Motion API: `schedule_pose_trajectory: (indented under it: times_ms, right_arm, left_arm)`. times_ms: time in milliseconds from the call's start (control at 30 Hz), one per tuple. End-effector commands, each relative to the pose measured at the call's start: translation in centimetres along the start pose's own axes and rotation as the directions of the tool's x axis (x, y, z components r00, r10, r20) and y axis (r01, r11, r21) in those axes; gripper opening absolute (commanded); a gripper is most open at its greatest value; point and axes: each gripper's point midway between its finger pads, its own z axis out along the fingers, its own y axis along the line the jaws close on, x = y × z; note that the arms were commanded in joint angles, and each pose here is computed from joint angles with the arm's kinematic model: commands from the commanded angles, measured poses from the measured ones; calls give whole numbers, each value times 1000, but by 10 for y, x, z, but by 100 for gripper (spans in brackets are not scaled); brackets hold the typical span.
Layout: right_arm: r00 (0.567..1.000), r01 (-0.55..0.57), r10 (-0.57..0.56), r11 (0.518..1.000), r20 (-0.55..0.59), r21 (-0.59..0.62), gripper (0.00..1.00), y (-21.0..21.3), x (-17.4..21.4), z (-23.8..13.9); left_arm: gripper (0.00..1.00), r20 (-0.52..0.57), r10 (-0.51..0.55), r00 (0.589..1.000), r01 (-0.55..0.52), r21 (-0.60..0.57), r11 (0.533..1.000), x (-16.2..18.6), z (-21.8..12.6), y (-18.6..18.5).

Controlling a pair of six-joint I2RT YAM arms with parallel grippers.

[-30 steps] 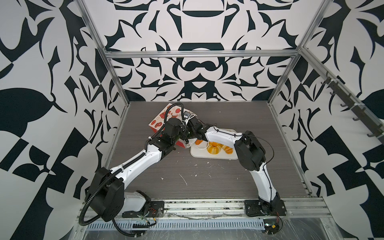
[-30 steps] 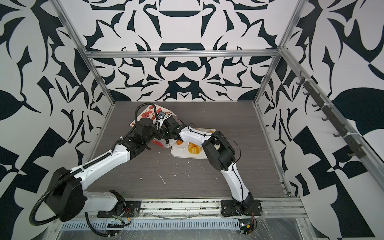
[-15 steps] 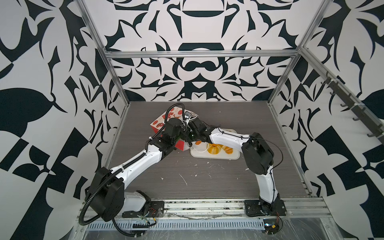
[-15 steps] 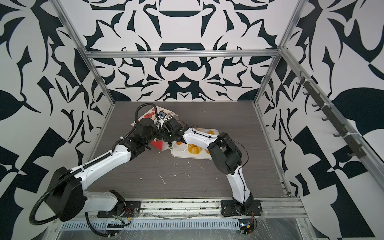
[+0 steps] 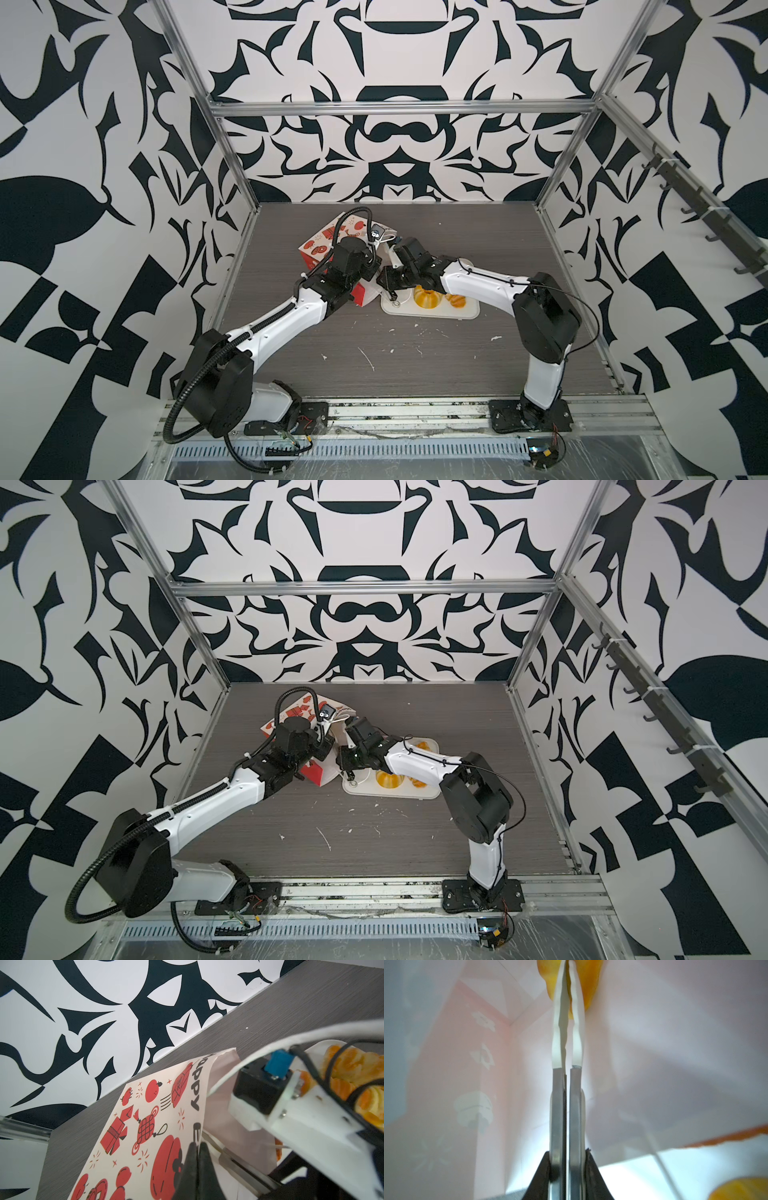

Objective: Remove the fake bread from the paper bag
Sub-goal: 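Pull the yellow bread out of the bag mouth with the right gripper's tongs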

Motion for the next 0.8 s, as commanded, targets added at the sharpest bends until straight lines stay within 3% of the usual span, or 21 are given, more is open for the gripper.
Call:
schedule_pose_trajectory:
  times_ms: [0, 233, 467, 767]
  right_arm:
    - [995, -8, 24, 987, 98, -158, 11, 28, -26, -28]
    - [994, -42, 72, 952, 88, -305, 10, 36, -20, -45]
    - [991, -67, 114, 877, 70, -475, 10, 53, -22, -63]
    - [993, -75, 109, 873, 43, -482, 10, 51, -10, -77]
  left_arm:
    - [0, 2, -2, 1000, 2, -19, 1000, 3, 3, 4]
    - [0, -1, -3, 1000, 3, -23, 1000, 4, 5, 5]
    - [0, -16, -2, 1000, 2, -20, 1000, 8, 12, 2]
    - [0, -20, -3, 1000, 3, -35, 999, 11, 17, 4]
